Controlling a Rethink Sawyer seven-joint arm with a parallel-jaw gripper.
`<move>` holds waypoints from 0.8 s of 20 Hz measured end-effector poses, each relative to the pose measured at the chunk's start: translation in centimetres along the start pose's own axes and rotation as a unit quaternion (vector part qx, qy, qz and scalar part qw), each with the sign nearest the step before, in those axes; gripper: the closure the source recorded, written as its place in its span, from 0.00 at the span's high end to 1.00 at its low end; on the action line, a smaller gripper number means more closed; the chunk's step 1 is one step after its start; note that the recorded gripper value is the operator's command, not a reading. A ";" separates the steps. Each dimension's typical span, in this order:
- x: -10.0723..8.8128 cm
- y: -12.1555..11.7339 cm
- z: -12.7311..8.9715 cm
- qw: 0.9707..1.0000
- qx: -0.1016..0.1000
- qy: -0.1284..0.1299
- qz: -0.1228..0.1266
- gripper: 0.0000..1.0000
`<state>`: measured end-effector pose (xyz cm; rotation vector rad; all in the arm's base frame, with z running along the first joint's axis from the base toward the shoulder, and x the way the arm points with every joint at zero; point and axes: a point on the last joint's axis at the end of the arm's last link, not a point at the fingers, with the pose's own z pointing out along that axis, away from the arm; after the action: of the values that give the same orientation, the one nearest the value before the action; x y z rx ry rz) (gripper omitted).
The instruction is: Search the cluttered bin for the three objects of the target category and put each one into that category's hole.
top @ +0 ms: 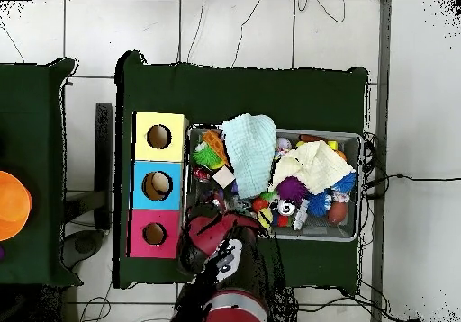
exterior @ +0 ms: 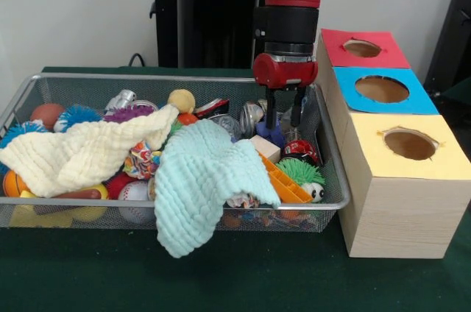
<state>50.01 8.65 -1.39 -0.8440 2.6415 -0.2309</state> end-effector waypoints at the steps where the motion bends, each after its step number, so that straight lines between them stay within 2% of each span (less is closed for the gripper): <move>1: -0.1 0.3 -0.1 1.000 0.004 0.003 0.001 1.00; 6: -0.6 0.8 -0.2 1.000 0.016 0.009 0.014 1.00; 16: -0.6 0.8 0.1 0.999 0.019 0.013 0.030 1.00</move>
<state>50.06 9.64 -1.58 -0.7525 2.6737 -0.2764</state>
